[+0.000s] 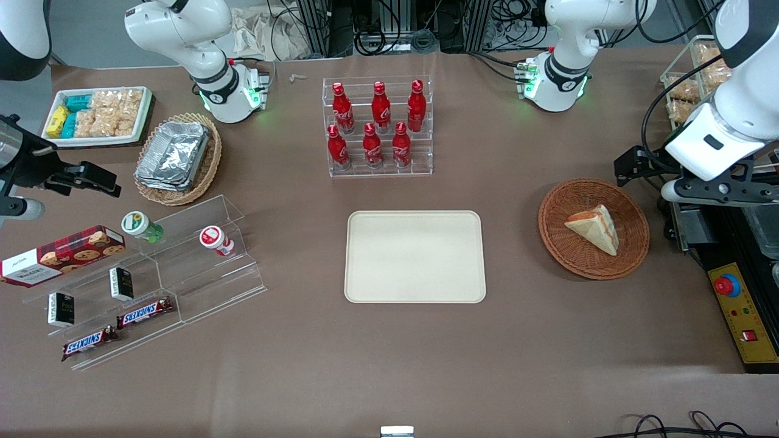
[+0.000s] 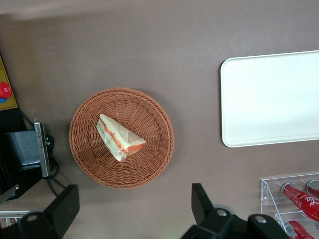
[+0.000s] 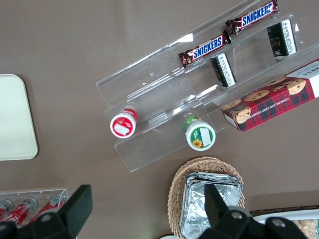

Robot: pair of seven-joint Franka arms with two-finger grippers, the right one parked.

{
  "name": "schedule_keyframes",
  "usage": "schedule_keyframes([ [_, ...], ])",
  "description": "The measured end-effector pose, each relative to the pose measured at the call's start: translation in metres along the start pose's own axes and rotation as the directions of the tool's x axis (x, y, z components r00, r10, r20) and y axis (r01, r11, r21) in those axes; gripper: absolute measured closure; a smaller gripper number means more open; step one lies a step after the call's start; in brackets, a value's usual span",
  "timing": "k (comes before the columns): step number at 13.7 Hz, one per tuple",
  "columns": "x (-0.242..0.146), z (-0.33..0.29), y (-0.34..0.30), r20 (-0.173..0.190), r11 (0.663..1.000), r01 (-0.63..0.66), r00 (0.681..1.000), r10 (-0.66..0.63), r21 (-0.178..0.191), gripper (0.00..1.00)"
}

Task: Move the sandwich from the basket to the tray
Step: 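Move the left gripper over the sandwich in the wicker basket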

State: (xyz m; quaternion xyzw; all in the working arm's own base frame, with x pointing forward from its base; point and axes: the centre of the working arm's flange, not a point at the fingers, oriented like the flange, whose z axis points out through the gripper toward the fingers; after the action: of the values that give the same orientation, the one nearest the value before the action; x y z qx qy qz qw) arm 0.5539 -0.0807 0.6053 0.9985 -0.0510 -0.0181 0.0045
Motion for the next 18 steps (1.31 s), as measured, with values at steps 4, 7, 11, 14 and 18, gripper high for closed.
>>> schedule_keyframes([
  [4,0.0,-0.004,-0.003,-0.004,1.0,0.005,1.0,-0.005,0.0,0.0],
  [7,-0.001,-0.016,-0.006,-0.017,1.0,0.012,1.0,-0.012,-0.001,0.0],
  [11,-0.005,-0.015,-0.007,0.015,0.997,0.075,0.997,-0.075,0.001,0.0],
  [14,-0.006,-0.013,-0.007,0.025,0.98,0.201,0.979,-0.201,0.006,0.0],
  [18,-0.009,0.002,-0.008,0.066,0.939,0.342,0.937,-0.344,0.026,0.0],
])
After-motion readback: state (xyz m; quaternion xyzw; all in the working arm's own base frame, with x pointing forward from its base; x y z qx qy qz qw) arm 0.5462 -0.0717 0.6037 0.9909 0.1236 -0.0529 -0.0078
